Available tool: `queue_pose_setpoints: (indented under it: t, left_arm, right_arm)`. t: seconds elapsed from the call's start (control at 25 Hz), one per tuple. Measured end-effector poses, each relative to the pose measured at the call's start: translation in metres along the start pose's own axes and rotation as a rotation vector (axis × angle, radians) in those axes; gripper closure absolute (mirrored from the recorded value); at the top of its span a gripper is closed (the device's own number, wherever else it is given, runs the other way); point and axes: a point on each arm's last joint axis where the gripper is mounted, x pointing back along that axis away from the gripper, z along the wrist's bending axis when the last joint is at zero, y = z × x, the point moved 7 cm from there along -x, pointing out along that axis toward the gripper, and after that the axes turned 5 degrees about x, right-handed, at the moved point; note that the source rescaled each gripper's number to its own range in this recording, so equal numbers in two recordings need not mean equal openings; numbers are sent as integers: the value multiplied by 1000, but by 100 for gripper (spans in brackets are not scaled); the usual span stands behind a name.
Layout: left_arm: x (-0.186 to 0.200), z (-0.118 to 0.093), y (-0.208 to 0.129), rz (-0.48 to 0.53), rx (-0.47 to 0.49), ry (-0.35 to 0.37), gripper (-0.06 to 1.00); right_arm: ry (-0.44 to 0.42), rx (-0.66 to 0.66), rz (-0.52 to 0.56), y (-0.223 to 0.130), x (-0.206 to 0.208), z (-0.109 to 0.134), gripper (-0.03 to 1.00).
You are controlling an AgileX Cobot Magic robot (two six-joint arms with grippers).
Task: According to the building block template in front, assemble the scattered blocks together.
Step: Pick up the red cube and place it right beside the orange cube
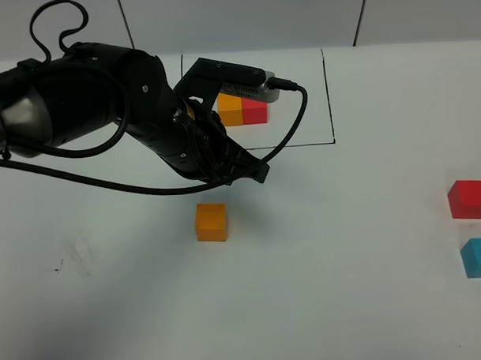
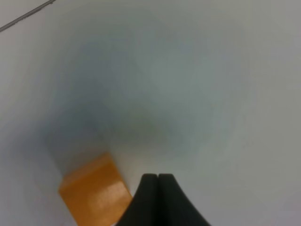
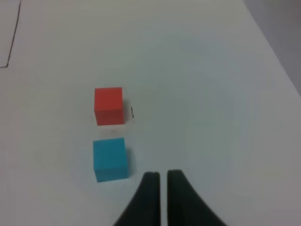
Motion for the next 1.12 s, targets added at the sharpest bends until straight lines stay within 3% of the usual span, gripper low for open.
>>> queue_pose_setpoints:
  t: [0.24,0.36,0.52,0.84,1.12]
  left_arm:
    - [22,12,8,-59,-21,36,94]
    - [49,32,12,-100,6,68,94]
    - [84,65,2,-82,77,121,94]
    - [128,127,-63,-69,265,219,94]
    - [163,148,-135,-134,426,283,94]
  right_arm:
    - [0,0,0,0,0,0,97]
    - [0,0,0,0,0,0,97]
    - [0,0,0,0,0,0,97]
    - [0,0,0,0,0,0,97]
    - [0,0,0,0,0,0,97]
